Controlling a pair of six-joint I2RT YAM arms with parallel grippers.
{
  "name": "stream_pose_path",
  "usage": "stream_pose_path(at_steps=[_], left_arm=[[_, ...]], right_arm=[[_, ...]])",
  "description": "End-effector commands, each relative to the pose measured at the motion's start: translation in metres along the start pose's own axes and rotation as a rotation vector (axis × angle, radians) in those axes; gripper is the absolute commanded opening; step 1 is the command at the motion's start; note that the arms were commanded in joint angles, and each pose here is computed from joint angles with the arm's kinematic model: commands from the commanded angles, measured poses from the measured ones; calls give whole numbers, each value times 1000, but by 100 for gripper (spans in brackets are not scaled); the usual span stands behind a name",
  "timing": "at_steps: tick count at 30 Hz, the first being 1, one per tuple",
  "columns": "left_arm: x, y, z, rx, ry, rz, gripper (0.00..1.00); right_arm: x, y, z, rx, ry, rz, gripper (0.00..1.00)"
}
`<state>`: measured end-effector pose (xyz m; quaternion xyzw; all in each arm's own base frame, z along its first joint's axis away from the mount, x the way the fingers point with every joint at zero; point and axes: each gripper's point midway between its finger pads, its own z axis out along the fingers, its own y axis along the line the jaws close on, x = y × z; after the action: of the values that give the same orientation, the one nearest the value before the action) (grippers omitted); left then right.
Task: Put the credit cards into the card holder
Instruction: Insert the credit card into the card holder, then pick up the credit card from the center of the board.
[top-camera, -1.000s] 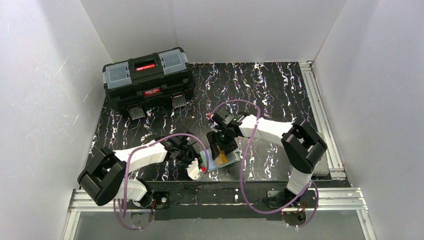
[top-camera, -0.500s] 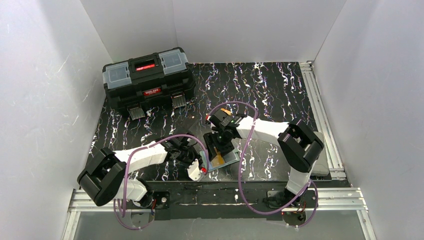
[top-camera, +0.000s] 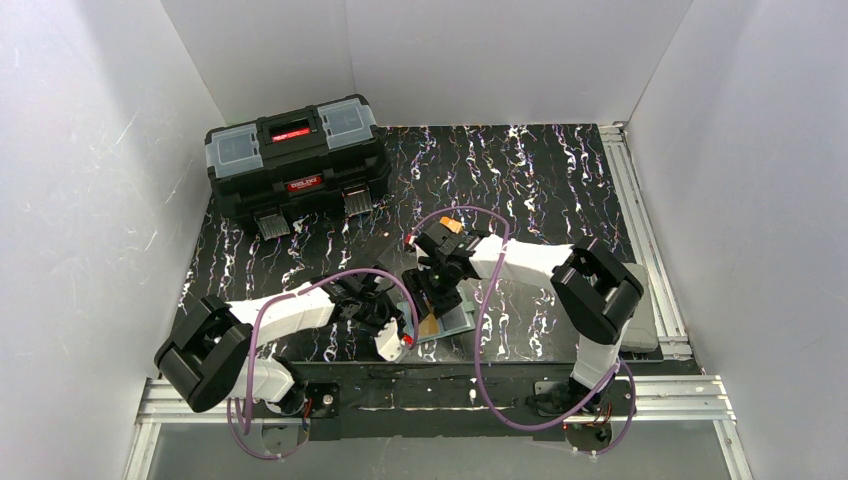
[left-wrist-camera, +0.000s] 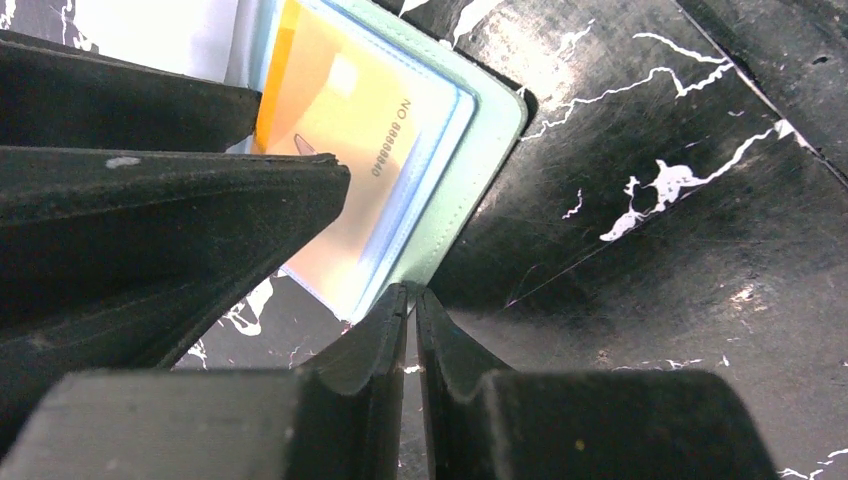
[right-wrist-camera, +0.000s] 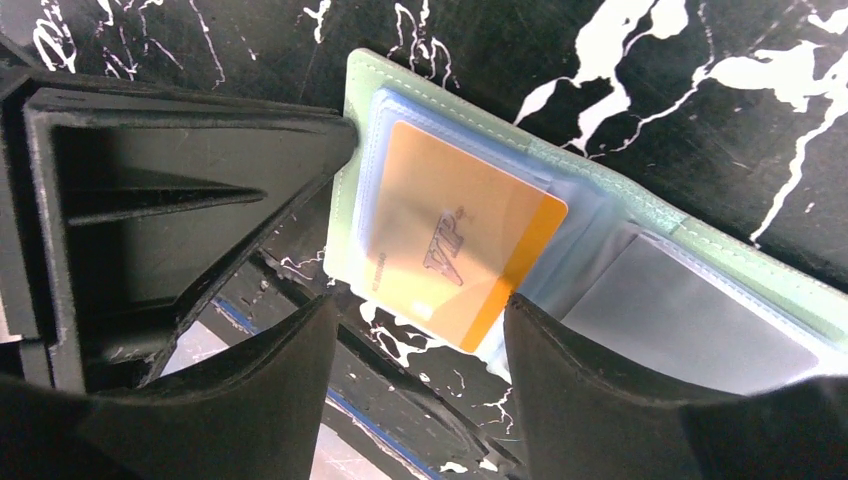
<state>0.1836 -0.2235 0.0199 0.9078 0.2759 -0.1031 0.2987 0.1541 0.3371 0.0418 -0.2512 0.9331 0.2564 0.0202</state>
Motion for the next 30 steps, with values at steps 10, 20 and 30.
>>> stream_pose_path(at_steps=[10,20,30], left_arm=[[-3,-1,-10,-5,15,-45,7],[4,23,-43,-101,118,-240,27],[29,136,-101,-320,142,-721,98]], right_arm=[[-14,-6,-31,-34,-90,3,69],[-53,-64,-108,63,-320,148,78],[-92,-169,-160,47,-542,513,87]])
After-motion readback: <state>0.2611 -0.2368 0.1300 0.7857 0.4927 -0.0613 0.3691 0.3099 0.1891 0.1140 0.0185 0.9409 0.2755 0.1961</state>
